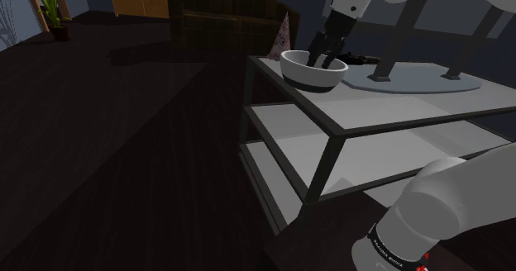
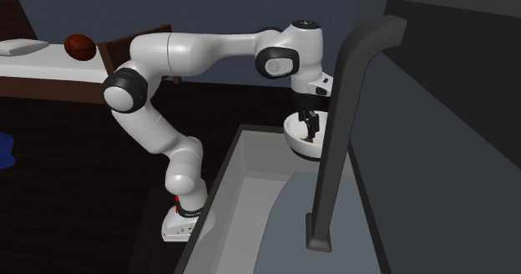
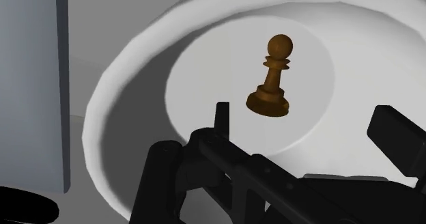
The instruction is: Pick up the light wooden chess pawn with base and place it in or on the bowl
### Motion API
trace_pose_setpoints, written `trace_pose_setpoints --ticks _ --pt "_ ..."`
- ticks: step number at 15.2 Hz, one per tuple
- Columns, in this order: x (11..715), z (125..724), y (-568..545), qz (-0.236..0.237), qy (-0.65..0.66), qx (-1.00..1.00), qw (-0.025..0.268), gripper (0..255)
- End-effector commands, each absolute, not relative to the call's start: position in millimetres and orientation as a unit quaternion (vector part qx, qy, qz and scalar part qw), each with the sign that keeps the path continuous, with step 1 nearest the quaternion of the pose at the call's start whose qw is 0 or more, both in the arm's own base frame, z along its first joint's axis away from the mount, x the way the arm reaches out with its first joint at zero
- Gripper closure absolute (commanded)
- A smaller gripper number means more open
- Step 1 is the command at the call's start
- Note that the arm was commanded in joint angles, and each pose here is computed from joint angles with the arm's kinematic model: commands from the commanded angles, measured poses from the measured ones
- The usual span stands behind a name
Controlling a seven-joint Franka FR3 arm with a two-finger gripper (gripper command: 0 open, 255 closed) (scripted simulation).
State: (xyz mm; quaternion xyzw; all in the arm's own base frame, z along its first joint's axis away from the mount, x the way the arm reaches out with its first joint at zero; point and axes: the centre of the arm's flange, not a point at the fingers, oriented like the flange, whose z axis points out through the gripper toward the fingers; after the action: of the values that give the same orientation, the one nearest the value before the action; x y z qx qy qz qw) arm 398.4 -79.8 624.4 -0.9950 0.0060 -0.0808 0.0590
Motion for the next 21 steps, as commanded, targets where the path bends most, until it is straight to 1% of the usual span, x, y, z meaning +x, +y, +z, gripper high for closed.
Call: trace_pose_setpoints --ticks 1,7,8,16,17,18,19,20,21 --pt "410 587 -86 -0.027 0.011 -0.997 0.068 0" --pt "410 587 -86 -0.027 0.011 -0.997 0.068 0" --pt "408 590 -81 -0.027 0.011 -0.997 0.068 255" --pt "408 581 -92 -0.028 0.010 -0.997 0.068 255" --pt "396 614 -82 -0.067 -0.003 -0.996 0.061 255" --pt "396 614 -82 -0.067 -0.003 -0.996 0.061 0" --pt "363 616 -82 -0.136 0.047 -0.988 0.055 0" --pt "337 615 -79 -0.190 0.086 -0.977 0.050 0" --pt "339 610 -79 -0.190 0.086 -0.977 0.050 0"
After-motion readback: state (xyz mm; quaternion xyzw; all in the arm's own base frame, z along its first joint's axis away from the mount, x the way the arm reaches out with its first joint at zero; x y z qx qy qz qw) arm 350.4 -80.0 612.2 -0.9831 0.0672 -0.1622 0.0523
